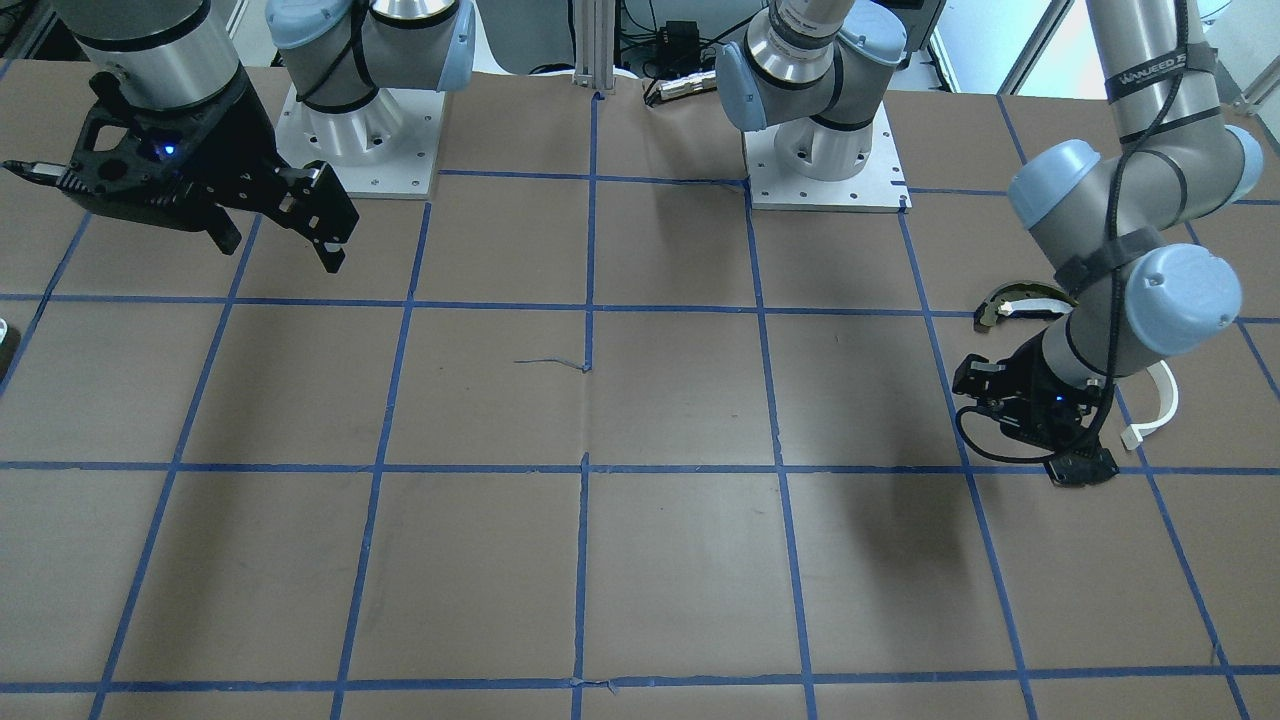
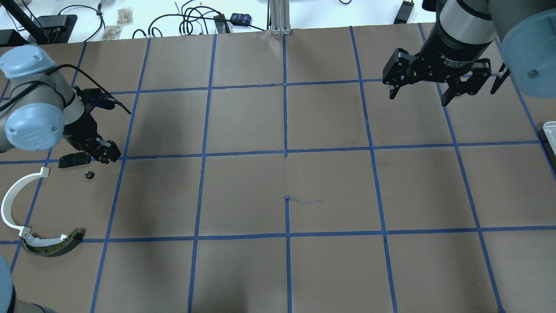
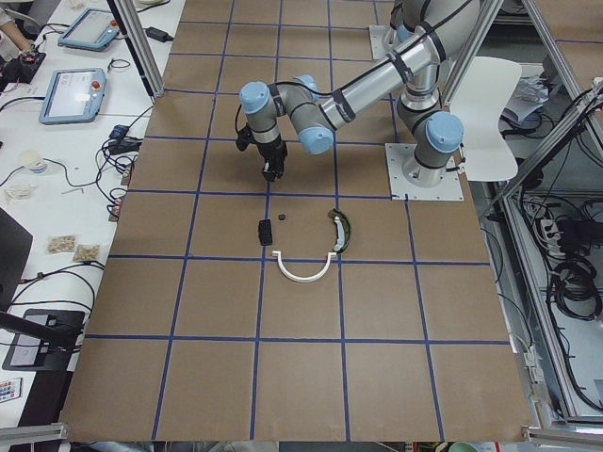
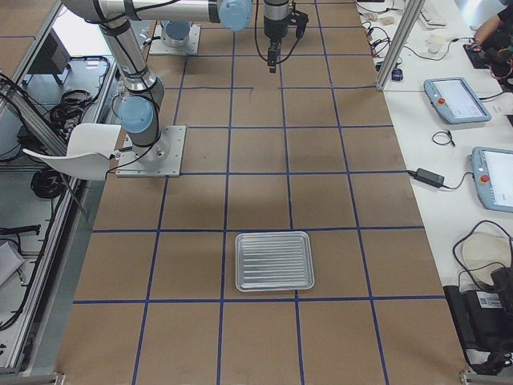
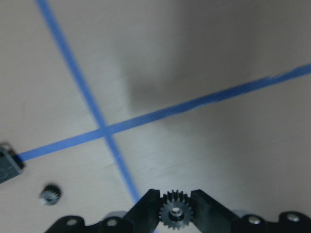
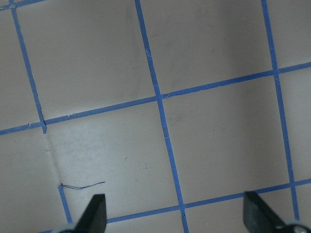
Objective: Place bearing gear from tray to pile
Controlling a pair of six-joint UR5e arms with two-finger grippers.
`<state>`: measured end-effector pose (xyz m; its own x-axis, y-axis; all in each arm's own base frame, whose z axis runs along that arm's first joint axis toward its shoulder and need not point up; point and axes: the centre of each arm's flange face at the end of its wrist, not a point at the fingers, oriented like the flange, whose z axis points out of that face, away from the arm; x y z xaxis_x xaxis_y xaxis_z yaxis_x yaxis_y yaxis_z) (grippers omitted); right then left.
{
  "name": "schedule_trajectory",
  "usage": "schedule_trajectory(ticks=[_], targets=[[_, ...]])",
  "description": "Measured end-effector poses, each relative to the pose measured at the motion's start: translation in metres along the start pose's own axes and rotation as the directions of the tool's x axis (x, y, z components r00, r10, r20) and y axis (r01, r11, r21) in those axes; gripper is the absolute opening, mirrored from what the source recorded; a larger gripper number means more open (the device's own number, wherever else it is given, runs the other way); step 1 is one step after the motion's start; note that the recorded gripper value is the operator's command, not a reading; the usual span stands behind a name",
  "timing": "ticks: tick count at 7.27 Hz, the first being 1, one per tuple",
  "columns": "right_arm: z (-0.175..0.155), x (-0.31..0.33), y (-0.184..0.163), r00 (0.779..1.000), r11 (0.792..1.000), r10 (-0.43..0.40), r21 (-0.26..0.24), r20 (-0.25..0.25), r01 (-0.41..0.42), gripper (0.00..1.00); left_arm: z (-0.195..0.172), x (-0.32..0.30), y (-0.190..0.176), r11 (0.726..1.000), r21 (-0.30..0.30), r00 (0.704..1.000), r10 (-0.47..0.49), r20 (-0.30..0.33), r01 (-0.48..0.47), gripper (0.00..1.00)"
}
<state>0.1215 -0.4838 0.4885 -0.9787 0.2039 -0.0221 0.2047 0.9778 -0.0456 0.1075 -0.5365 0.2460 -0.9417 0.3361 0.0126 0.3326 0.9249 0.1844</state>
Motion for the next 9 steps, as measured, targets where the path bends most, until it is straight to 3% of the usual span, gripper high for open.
schedule_trajectory(ticks=[6, 7, 8, 9], targets=[[-0.001, 0.000, 0.002, 1.000, 1.000, 0.002, 0.000, 0.000, -0.002, 1.00, 0.051, -0.042, 0.006, 0.999, 0.015, 0.999, -0.041, -0.033, 0.041, 0.07], [-0.001, 0.000, 0.002, 1.000, 1.000, 0.002, 0.001, 0.000, -0.002, 1.00, 0.058, -0.049, 0.010, 0.998, 0.008, 0.998, -0.056, -0.043, 0.056, 0.20], [-0.001, 0.000, 0.002, 1.000, 1.000, 0.002, 0.001, 0.000, -0.002, 1.00, 0.063, -0.053, 0.012, 0.998, 0.003, 0.997, -0.065, -0.049, 0.065, 0.76], [-0.001, 0.000, 0.002, 1.000, 1.000, 0.002, 0.001, 0.000, -0.002, 1.00, 0.066, -0.055, 0.012, 0.997, 0.000, 0.996, -0.078, -0.053, 0.078, 0.88]])
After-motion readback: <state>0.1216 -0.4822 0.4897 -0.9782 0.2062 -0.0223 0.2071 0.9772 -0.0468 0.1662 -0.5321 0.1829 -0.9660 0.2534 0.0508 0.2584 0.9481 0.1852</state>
